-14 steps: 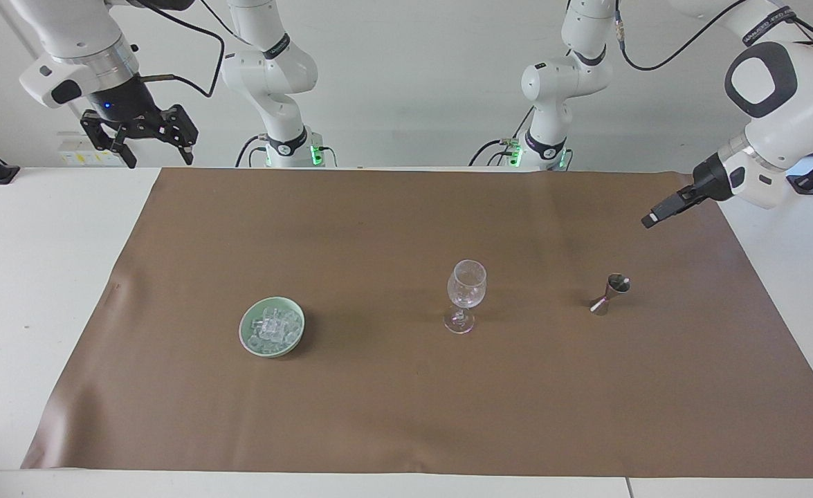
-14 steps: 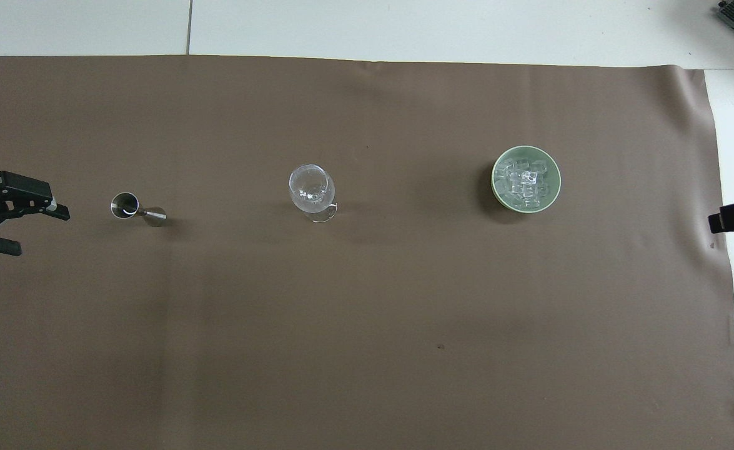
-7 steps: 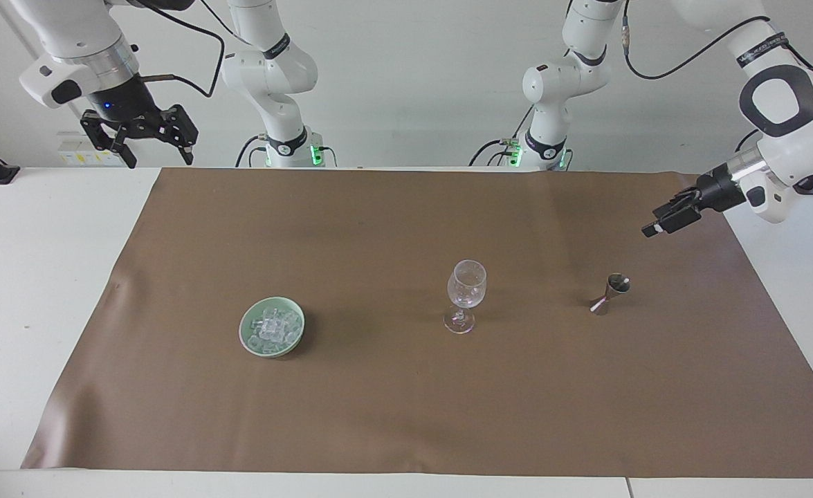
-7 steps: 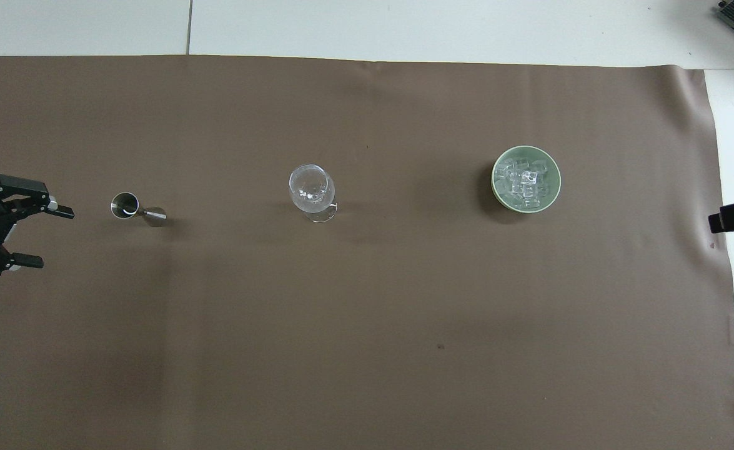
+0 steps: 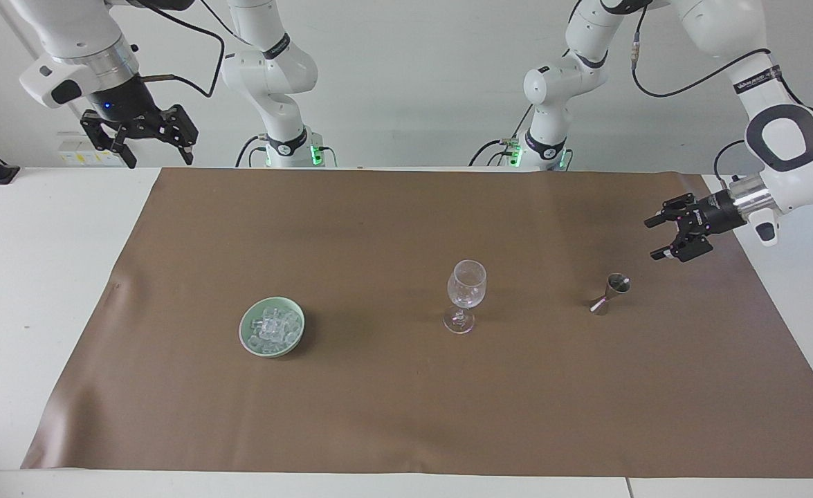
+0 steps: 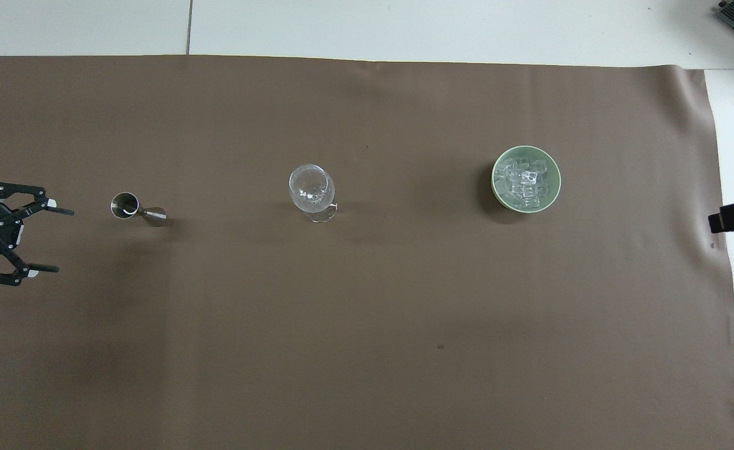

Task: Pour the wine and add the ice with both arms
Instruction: 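Move the left gripper toward the silver cup and open it, then close the left gripper around the silver cup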

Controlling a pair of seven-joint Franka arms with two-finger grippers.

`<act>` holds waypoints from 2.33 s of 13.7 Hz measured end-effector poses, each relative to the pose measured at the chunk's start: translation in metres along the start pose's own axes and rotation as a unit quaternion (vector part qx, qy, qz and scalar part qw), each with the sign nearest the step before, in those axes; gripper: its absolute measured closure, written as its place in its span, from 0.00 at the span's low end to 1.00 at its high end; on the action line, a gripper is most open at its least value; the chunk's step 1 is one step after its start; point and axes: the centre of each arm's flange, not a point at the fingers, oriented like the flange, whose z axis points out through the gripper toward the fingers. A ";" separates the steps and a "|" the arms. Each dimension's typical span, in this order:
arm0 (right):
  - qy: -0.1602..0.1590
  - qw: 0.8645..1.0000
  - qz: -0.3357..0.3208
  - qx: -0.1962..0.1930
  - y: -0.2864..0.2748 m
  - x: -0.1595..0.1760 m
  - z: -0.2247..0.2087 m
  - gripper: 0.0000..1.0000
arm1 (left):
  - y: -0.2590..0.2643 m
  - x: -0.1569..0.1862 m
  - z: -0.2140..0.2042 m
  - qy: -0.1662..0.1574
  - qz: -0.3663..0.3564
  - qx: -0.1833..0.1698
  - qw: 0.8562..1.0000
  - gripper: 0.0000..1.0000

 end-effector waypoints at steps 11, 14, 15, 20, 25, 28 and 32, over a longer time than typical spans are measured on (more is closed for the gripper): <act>0.000 1.000 0.000 0.000 0.000 0.000 0.000 0.00 | -0.012 0.045 0.040 -0.088 -0.134 -0.081 0.984 0.00; 0.000 1.000 0.000 0.000 0.000 0.000 0.000 0.00 | -0.010 0.055 0.054 -0.107 -0.148 -0.084 0.980 0.00; 0.000 1.000 0.000 0.000 0.000 0.000 0.000 0.00 | -0.009 0.057 0.057 -0.115 -0.152 -0.087 0.978 0.00; 0.000 1.000 0.000 0.000 0.000 0.000 0.000 0.00 | -0.010 0.067 0.051 -0.142 -0.165 -0.120 0.969 0.00; 0.000 1.000 0.000 0.000 0.000 0.000 0.000 0.00 | -0.014 0.097 0.063 -0.185 -0.163 -0.161 0.956 0.00; 0.000 1.000 0.000 0.000 0.000 0.000 0.000 0.00 | -0.007 0.101 0.081 -0.217 -0.171 -0.175 0.945 0.00; 0.000 1.000 0.000 0.000 0.000 0.000 0.000 0.00 | 0.001 0.100 0.103 -0.231 -0.152 -0.178 0.944 0.00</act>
